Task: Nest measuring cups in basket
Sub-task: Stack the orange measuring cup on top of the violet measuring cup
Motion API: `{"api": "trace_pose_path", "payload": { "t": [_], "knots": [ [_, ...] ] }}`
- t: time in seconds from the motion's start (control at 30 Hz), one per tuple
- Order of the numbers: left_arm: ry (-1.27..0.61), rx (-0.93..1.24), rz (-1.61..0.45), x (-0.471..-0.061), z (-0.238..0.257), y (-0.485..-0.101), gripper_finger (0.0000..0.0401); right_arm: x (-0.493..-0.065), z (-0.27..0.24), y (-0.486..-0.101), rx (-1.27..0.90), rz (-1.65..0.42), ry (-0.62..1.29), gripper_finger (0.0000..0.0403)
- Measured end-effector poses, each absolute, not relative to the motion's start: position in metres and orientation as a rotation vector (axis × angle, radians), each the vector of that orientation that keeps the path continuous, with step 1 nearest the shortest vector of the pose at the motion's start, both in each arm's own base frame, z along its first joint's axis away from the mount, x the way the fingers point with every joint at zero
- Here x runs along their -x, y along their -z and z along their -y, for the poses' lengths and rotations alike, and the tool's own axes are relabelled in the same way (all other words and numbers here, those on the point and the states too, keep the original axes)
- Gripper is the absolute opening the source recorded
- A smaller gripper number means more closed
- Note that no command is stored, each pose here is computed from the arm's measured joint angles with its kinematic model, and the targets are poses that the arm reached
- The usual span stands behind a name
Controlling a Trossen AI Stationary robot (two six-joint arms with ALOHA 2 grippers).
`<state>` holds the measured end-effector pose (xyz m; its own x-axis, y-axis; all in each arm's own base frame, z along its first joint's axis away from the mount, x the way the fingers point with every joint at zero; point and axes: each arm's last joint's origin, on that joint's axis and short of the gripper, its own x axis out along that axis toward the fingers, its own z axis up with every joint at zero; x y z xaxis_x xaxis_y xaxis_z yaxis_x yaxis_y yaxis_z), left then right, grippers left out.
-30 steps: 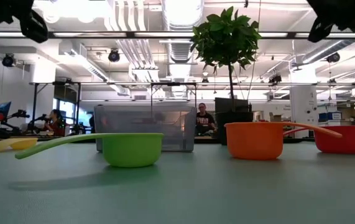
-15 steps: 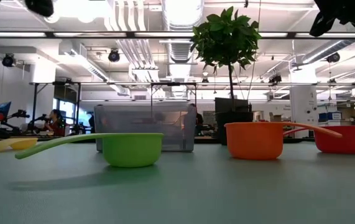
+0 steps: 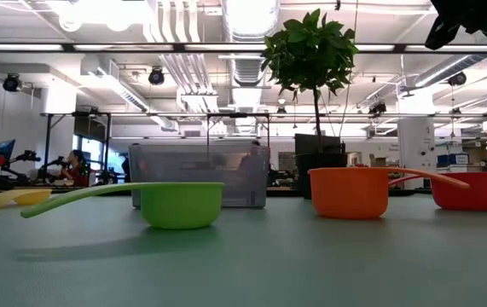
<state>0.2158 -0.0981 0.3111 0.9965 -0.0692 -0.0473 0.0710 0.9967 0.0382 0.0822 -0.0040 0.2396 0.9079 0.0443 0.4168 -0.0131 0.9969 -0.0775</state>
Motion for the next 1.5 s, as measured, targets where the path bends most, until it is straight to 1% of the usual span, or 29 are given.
{"api": "trace_pose_path", "payload": {
  "t": [0.3, 0.4, 0.53, 0.7, 0.87, 1.0, 1.13, 1.33, 1.43, 1.5],
  "knots": [
    [0.040, -0.210, -0.441, -0.291, 0.126, -0.304, 0.0000, -0.082, 0.004, -0.240, 0.074, 0.432, -0.030, 0.0009],
    [0.019, -0.243, -0.538, -0.315, 0.126, -0.298, 0.0000, -0.082, 0.004, -0.240, 0.058, 0.432, -0.033, 0.0009],
    [0.052, -0.273, -0.621, -0.346, 0.125, -0.288, 0.0000, -0.082, 0.004, -0.240, 0.042, 0.431, -0.037, 0.0009],
    [0.106, -0.307, -0.681, -0.377, 0.125, -0.275, 0.0000, -0.082, 0.004, -0.240, 0.041, 0.431, -0.037, 0.0009],
    [0.115, -0.340, -0.705, -0.398, 0.129, -0.264, 0.0000, -0.082, 0.004, -0.240, 0.041, 0.431, -0.037, 0.0009],
    [0.160, -0.336, -0.714, -0.405, 0.133, -0.258, 0.0000, -0.082, 0.004, -0.240, 0.037, 0.432, -0.038, 0.0009],
    [0.157, -0.331, -0.700, -0.411, 0.133, -0.252, 0.0000, -0.082, 0.004, -0.240, 0.023, 0.435, -0.041, 0.0009],
    [0.123, -0.278, -0.690, -0.426, 0.131, -0.230, 0.0001, -0.081, 0.004, -0.241, 0.025, 0.442, -0.041, 0.0009],
    [0.110, -0.266, -0.708, -0.433, 0.130, -0.216, 0.0011, -0.081, 0.004, -0.241, 0.024, 0.442, -0.042, 0.0009],
    [0.090, -0.251, -0.733, -0.436, 0.127, -0.208, 0.0024, -0.081, 0.004, -0.241, 0.024, 0.442, -0.041, 0.0009]
  ]
}}
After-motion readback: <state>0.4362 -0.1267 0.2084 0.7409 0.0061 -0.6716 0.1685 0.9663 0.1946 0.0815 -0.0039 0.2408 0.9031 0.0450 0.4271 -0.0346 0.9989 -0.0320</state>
